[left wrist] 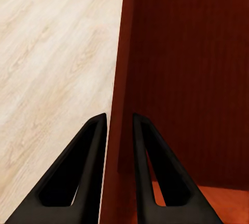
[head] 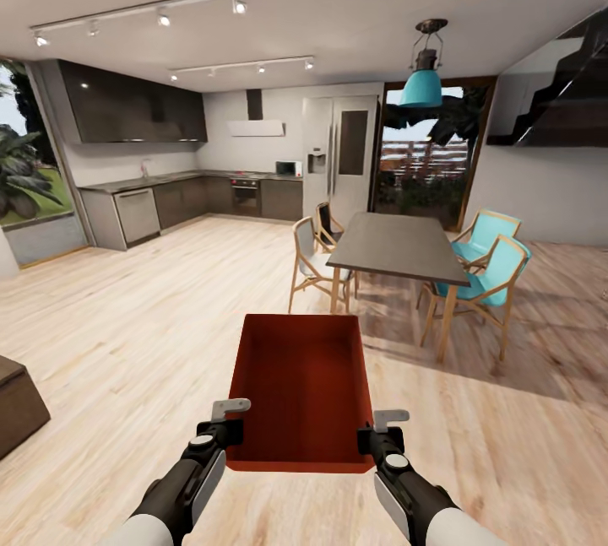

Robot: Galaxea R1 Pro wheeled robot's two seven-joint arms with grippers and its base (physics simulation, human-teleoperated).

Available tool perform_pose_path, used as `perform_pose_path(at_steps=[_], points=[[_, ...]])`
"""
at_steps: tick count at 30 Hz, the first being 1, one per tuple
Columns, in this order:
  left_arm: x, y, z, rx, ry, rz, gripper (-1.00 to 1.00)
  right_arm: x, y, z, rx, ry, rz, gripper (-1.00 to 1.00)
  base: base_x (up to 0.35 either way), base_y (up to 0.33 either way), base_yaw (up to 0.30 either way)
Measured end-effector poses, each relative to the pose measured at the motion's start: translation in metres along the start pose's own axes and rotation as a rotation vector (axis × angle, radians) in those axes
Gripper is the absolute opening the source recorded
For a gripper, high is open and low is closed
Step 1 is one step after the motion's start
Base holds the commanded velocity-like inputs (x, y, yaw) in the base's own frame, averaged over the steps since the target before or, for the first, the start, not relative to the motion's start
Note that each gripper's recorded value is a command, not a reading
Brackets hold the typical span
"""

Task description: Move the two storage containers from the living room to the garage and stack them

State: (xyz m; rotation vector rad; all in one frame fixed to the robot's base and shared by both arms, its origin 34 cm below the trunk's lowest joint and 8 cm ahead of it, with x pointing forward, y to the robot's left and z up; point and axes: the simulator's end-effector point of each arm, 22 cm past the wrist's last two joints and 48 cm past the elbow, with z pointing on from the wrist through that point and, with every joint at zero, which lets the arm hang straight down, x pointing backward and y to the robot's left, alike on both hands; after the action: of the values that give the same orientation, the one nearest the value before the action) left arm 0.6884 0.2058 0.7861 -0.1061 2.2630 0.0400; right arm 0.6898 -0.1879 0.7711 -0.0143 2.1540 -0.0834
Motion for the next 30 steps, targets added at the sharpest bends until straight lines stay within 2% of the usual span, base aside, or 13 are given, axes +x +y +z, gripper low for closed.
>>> perform_pose_path(at_steps=[30], points=[[-0.0001, 0.0, 0.0, 0.0, 0.0, 0.0, -1.0, -0.0001, 0.0, 0.0, 0.0, 0.0, 0.0, -1.0, 0.0, 0.0, -0.246]])
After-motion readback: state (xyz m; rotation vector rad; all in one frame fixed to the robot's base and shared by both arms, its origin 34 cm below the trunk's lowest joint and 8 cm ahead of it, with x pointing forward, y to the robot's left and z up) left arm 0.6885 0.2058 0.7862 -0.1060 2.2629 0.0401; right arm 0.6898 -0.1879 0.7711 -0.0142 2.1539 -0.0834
